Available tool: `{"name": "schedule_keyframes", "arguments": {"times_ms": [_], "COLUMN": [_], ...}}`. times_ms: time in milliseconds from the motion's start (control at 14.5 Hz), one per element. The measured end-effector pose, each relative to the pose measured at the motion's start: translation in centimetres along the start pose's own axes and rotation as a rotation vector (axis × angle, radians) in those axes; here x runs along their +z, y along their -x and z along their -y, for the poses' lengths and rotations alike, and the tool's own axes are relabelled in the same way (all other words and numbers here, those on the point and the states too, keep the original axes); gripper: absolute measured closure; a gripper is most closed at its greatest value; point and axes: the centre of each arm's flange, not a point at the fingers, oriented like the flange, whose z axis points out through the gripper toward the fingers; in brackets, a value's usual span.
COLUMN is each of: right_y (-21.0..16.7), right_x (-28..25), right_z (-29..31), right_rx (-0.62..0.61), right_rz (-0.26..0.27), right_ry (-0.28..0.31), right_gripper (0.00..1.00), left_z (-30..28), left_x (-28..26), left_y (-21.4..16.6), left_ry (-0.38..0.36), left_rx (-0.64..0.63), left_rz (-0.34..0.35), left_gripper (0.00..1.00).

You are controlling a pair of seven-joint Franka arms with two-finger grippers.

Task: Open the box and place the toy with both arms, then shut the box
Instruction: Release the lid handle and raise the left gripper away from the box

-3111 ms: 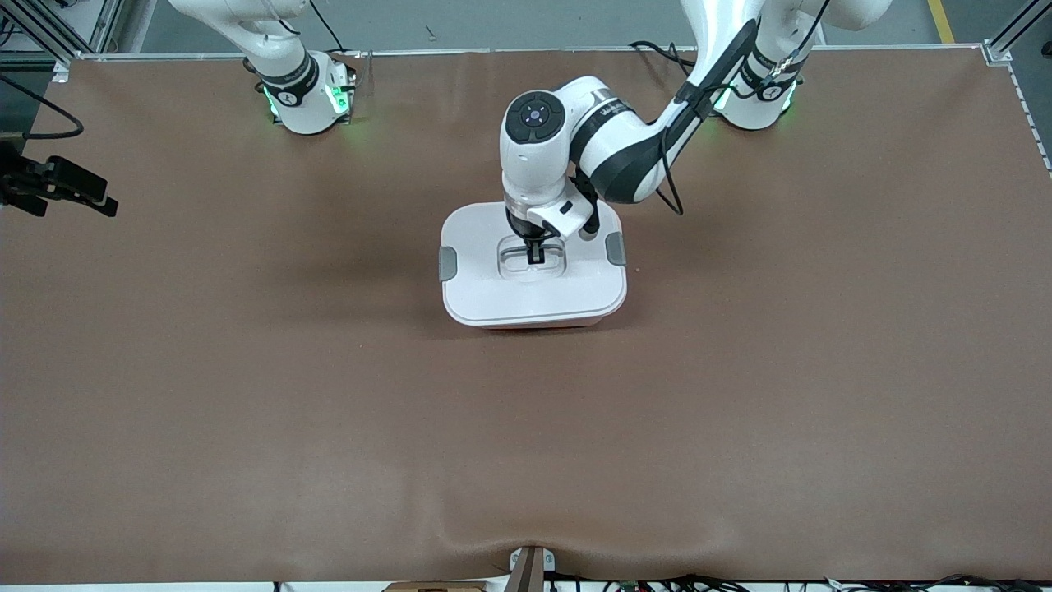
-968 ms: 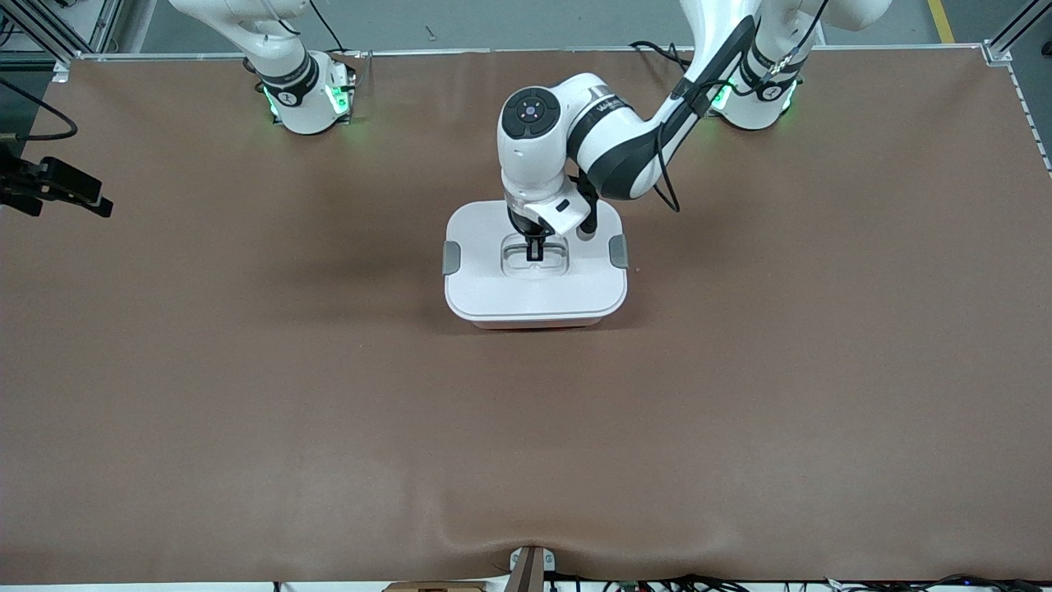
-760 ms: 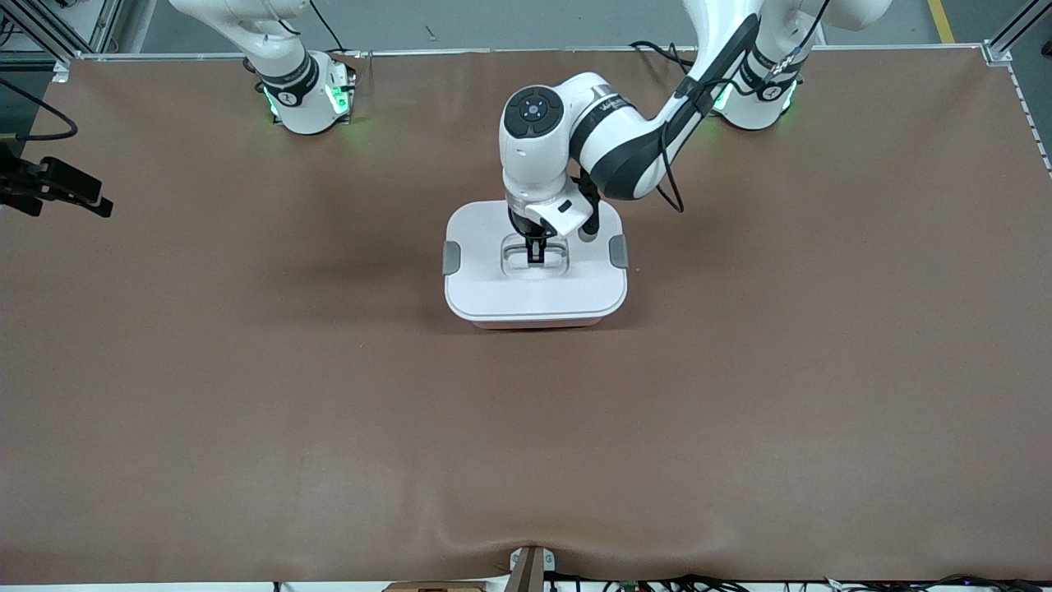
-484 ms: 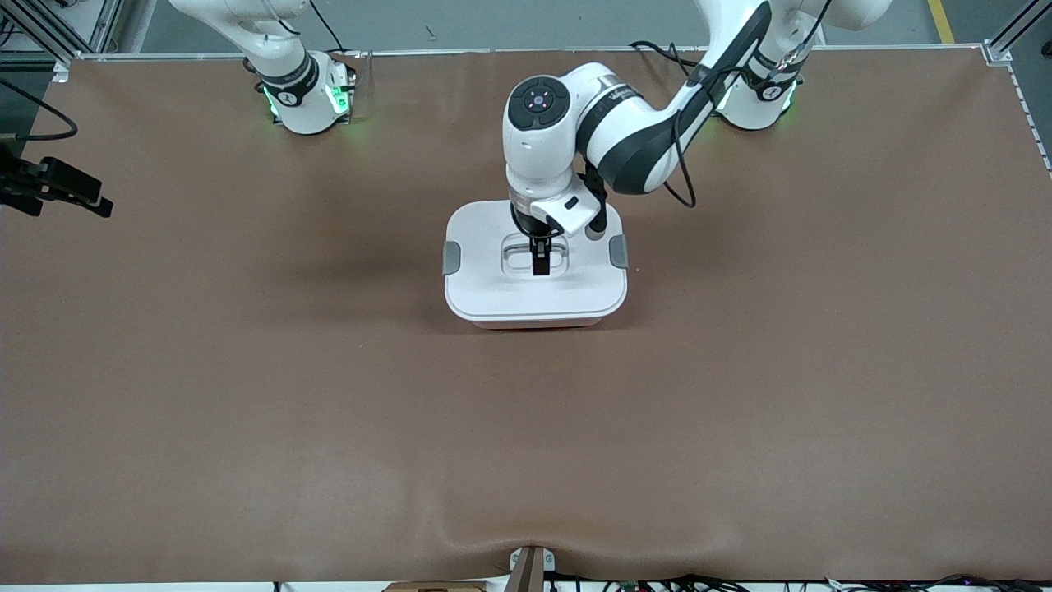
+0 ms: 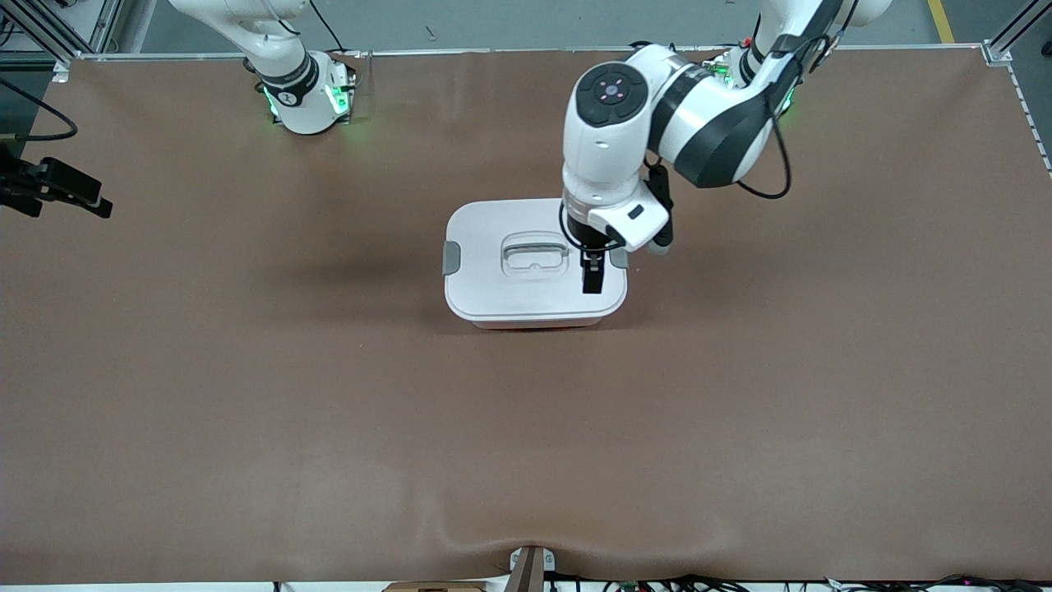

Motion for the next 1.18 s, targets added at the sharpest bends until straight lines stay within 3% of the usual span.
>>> {"name": "schedule_keyframes", "arguments": {"times_ms": [968,1175], "right_y": [-0.1,-0.1], "right_x": [-0.1,-0.1], "right_z": [0.2,0.2], "right_rx": [-0.004,-0.004], "right_rz": [-0.012,-0.012], "right_ry": [0.001,0.001], "right_gripper": [0.00,0.00], "left_z": [-5.3,-5.8], "left_x": [-5.7,-6.1], "left_y": [-13.3,-16.1], "left_ry": [0.000,-0.032], "left_rx": [0.268,0.342], "left_rz": [-0.011,-0.026], "left_gripper": [0.00,0.00]}}
